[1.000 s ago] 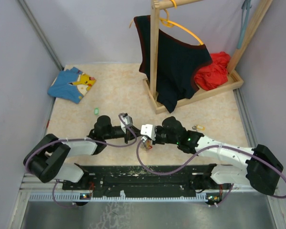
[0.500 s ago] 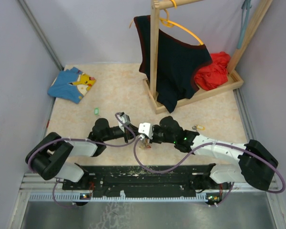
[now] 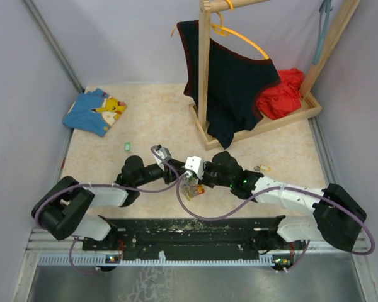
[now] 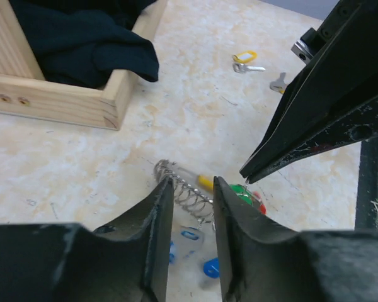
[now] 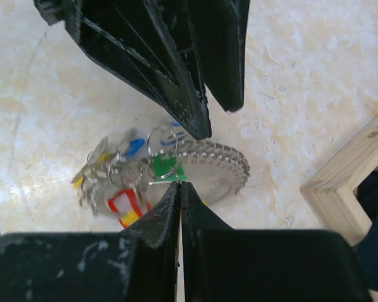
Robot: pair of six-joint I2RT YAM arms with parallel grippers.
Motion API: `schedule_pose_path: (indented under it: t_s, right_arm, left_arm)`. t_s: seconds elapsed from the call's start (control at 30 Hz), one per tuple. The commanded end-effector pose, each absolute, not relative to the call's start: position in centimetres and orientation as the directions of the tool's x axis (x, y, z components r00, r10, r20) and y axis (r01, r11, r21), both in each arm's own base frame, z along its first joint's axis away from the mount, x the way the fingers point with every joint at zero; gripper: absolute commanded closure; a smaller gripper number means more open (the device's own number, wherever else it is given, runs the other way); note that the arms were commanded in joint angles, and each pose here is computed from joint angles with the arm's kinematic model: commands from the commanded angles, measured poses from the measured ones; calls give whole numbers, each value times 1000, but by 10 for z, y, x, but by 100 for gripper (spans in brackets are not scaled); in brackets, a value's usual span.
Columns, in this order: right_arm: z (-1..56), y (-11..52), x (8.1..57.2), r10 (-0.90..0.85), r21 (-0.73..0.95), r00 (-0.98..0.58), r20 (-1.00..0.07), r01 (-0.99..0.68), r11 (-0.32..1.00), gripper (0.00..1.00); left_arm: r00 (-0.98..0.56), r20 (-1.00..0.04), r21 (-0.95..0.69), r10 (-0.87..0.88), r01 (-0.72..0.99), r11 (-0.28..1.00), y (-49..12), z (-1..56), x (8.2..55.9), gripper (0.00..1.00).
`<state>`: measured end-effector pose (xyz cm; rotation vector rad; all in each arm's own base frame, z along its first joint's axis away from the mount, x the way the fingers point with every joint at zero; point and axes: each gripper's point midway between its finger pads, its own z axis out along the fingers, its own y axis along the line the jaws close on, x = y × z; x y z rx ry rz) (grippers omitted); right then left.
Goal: Put the keys on the keyring
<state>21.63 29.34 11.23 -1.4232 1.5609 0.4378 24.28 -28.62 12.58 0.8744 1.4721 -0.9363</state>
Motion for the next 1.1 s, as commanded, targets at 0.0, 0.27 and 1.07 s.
schedule_pose_path:
  t_s: [0.0, 0.27, 1.07]
  right_arm:
    - [125, 294, 229, -495, -251, 52, -867, -905, 344, 100]
    - [115, 279, 239, -432, -88, -150, -889, -871, 483, 100]
    - [170, 186, 244, -145, 40, -345, -927, -476, 878, 21]
  left_arm:
    - [-68, -998, -60, -1, 862, 504, -274, 136, 258, 59]
    - [-131, -989, -147, -72, 759, 635, -252, 144, 267, 42]
    - [-297, -899, -419, -321, 369, 830, -158, 231, 233, 0]
